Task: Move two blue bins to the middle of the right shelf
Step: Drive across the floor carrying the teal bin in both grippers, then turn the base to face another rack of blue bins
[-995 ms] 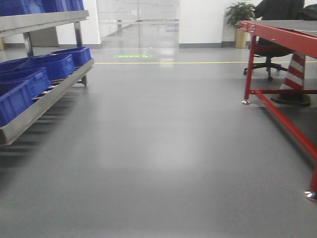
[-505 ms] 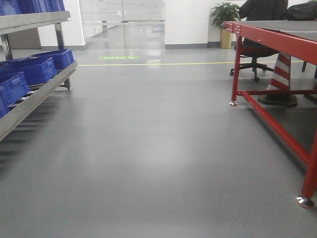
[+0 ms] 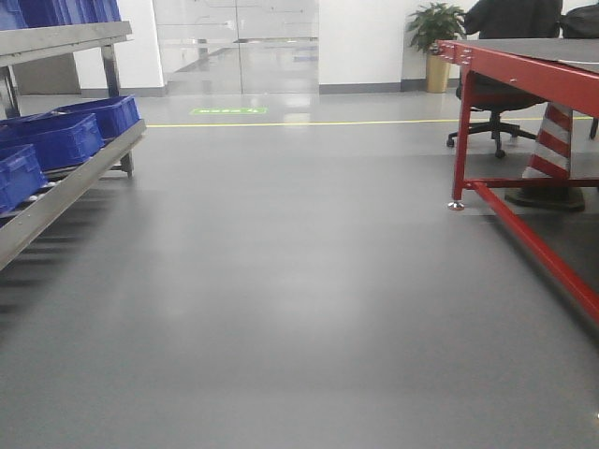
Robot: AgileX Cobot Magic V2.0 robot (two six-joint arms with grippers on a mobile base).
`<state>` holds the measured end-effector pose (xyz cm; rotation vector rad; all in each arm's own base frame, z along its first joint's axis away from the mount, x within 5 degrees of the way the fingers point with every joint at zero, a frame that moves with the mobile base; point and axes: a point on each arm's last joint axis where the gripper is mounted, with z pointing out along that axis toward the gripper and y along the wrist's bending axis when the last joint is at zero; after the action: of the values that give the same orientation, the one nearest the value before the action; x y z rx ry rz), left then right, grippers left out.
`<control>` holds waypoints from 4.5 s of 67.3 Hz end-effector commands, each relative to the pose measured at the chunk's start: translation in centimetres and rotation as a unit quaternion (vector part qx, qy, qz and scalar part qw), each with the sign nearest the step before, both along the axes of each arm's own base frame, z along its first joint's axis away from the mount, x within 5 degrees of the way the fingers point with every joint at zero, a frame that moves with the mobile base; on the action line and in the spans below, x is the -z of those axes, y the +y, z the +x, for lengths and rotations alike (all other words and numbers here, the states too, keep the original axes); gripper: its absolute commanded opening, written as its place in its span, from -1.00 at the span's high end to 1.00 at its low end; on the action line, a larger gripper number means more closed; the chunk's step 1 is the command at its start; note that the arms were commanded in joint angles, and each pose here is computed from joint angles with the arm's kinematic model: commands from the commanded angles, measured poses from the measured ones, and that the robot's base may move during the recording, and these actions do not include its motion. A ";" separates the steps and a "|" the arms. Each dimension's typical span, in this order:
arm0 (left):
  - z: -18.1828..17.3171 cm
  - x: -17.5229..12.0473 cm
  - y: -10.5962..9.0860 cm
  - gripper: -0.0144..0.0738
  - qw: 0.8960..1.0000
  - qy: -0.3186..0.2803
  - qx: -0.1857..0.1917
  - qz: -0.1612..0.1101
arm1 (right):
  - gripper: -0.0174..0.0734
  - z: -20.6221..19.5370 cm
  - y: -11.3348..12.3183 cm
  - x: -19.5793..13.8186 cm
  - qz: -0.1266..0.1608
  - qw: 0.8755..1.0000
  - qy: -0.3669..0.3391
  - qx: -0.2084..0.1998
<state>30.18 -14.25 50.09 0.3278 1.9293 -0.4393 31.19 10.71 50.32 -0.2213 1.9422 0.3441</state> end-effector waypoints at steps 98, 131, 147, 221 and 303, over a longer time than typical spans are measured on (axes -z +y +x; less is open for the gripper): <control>-0.7 -1.1 -0.5 0.92 0.999 -0.016 0.018 -0.044 | 0.95 -0.6 0.3 -1.3 0.026 0.999 -0.034 -0.013; -0.7 -1.1 -0.5 0.92 0.999 -0.016 0.018 -0.044 | 0.95 -0.6 0.3 -1.3 0.026 0.999 -0.034 -0.013; -0.7 -1.1 -0.5 0.92 0.999 -0.016 0.018 -0.044 | 0.95 -0.6 0.3 -1.3 0.026 0.999 -0.034 -0.013; -0.7 -1.1 -0.5 0.92 0.999 -0.016 0.018 -0.044 | 0.95 -0.6 0.3 -1.3 0.026 0.999 -0.034 -0.013; -0.7 -1.1 -0.5 0.92 0.999 -0.016 0.018 -0.044 | 0.95 -0.6 0.3 -1.3 0.026 0.999 -0.034 -0.013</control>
<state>30.29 -14.31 50.00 0.3274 1.9310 -0.4409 31.21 10.65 50.32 -0.2199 1.9422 0.3408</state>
